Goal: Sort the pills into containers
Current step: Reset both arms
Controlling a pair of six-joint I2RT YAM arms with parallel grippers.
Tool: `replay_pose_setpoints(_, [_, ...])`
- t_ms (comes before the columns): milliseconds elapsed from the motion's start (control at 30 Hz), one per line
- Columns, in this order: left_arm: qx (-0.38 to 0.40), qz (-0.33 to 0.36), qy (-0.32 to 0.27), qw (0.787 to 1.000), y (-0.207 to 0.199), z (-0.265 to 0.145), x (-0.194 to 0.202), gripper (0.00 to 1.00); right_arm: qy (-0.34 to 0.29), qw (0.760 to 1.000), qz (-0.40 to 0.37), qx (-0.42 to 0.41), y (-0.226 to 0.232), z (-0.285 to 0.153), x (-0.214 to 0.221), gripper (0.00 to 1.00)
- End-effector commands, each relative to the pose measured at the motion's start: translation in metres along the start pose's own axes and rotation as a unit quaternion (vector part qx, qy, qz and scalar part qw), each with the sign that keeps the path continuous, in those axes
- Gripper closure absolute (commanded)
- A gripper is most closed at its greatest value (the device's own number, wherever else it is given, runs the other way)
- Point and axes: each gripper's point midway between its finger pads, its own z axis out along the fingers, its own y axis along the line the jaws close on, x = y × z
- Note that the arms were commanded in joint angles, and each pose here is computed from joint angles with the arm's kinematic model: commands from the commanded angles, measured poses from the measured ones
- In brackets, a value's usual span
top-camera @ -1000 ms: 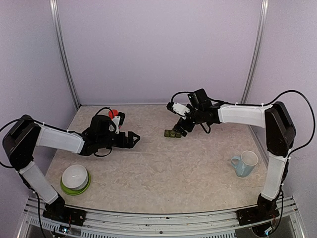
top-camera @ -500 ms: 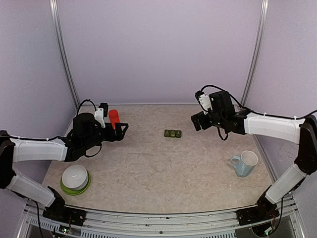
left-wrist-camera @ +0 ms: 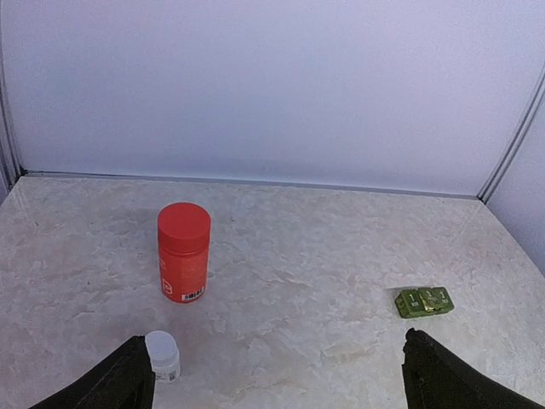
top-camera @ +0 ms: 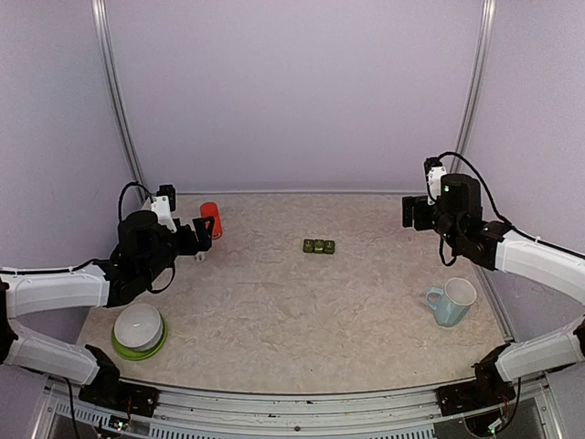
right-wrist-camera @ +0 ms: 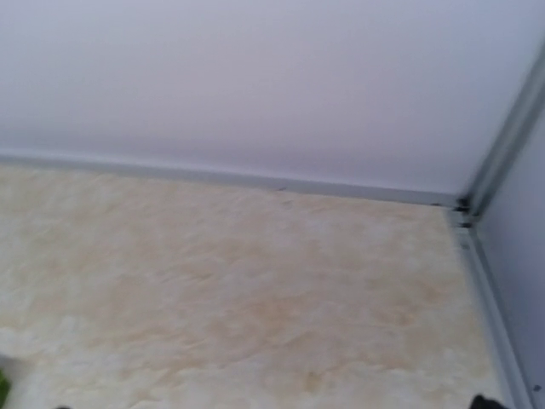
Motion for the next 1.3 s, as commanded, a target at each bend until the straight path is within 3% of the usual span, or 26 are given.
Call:
replay_pose_setpoints(0, [-0.040,0.008,-0.012,0.999,0.014,-0.001,-0.002,0.01,-0.012,0.998,0.021,0.058,-0.029,-0.005,0.005,0.00])
replay_pose_setpoints(200, [-0.050,0.005,0.001,0.999,0.020,0.006,0.005,0.01,0.020,0.991,0.123,0.050,-0.091,0.016,0.032,0.00])
replay_pose_setpoints(333, [-0.063,0.006,-0.002,0.998,0.031,0.007,0.004,0.01,-0.005,0.990,0.121,0.071,-0.112,0.003,0.024,0.00])
replay_pose_setpoints(600, [-0.032,-0.048,-0.017,0.998,0.068,0.017,-0.021,0.01,-0.006,0.994,0.090,0.065,-0.108,-0.006,0.019,0.00])
replay_pose_setpoints(833, [-0.077,-0.032,-0.037,0.996,0.102,0.019,-0.050,0.01,-0.013,0.996,0.044,0.081,-0.090,-0.005,0.012,0.00])
replay_pose_setpoints(1267, [-0.102,-0.017,-0.069,0.992,0.112,0.000,-0.071,0.01,-0.044,0.995,0.046,0.075,-0.084,-0.015,0.001,0.00])
